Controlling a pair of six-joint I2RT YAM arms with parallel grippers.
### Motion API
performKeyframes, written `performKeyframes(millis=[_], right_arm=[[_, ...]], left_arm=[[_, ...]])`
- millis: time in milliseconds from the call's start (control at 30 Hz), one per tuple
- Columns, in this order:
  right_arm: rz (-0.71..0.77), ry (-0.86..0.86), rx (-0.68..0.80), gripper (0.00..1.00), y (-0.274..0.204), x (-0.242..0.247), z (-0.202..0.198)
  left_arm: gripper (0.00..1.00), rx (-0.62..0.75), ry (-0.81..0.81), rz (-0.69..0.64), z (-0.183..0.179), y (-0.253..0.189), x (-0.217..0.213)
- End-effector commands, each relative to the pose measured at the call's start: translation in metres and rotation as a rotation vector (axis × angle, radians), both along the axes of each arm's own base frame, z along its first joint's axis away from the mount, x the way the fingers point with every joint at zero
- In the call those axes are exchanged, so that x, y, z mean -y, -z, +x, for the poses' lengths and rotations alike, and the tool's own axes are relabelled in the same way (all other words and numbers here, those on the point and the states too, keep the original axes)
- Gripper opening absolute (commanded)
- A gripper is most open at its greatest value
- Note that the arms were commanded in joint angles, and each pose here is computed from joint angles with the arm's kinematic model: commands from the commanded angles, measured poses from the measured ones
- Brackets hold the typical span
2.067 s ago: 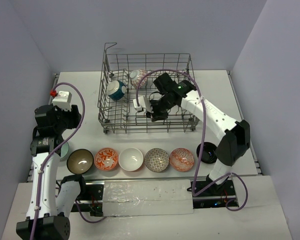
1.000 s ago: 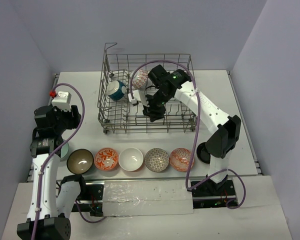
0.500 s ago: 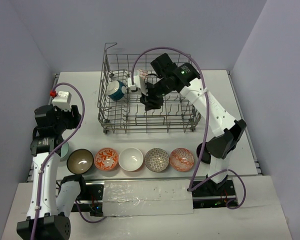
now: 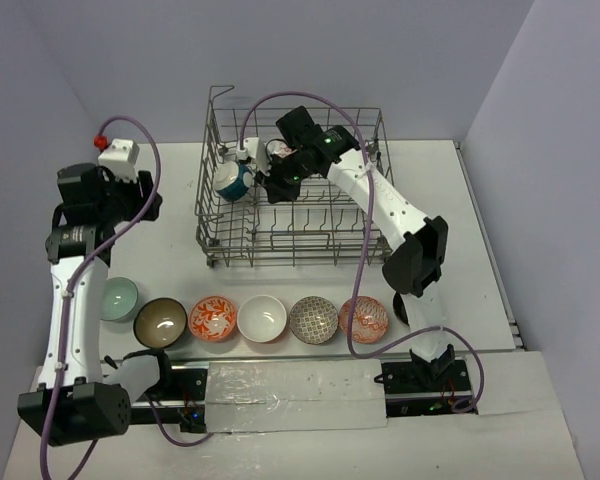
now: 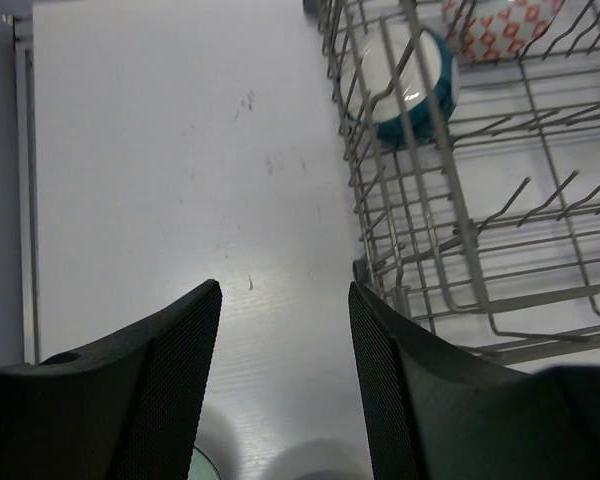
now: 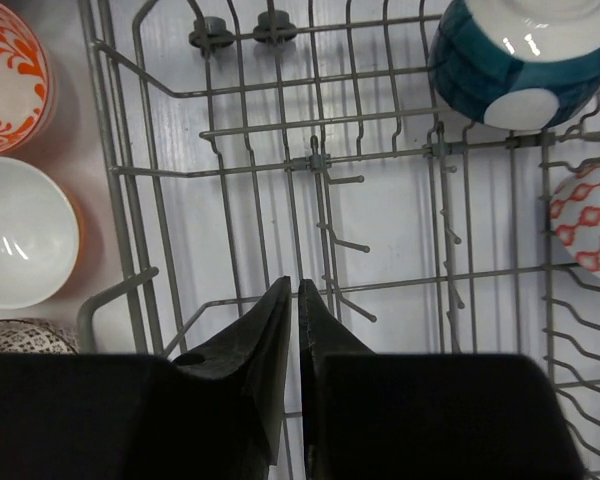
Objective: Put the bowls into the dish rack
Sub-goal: Move the dish rack to the center of the board, then move the bowl to the dish rack.
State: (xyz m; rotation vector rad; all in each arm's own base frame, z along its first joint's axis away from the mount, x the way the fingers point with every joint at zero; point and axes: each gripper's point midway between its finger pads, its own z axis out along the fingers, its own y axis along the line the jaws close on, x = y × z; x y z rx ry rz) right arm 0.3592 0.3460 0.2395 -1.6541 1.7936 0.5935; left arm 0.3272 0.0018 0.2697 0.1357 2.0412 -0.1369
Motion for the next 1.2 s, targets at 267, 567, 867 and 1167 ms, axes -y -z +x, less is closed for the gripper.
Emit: performKeyframes(millis=[267, 567, 867, 1167], right_arm=[[0.035, 0.066, -0.041, 0.14, 0.027, -0.010, 0.024], [0.022, 0.121, -0.046, 0.09, 0.044, -0.010, 0.042], [0.011, 0.124, -0.062, 0.08, 0.053, -0.003, 0.043], [0.000, 0.140, -0.083, 0.08, 0.061, 0.004, 0.046]], left_arm=[[0.56, 0.075, 0.142, -0.028, 0.033, -0.082, 0.055], [0.51, -0.048, 0.186, 0.021, 0.057, -0.031, 0.080], [0.50, -0.084, 0.172, 0.039, 0.068, -0.014, 0.084], [0.51, -0.128, 0.186, 0.047, 0.068, 0.002, 0.091]])
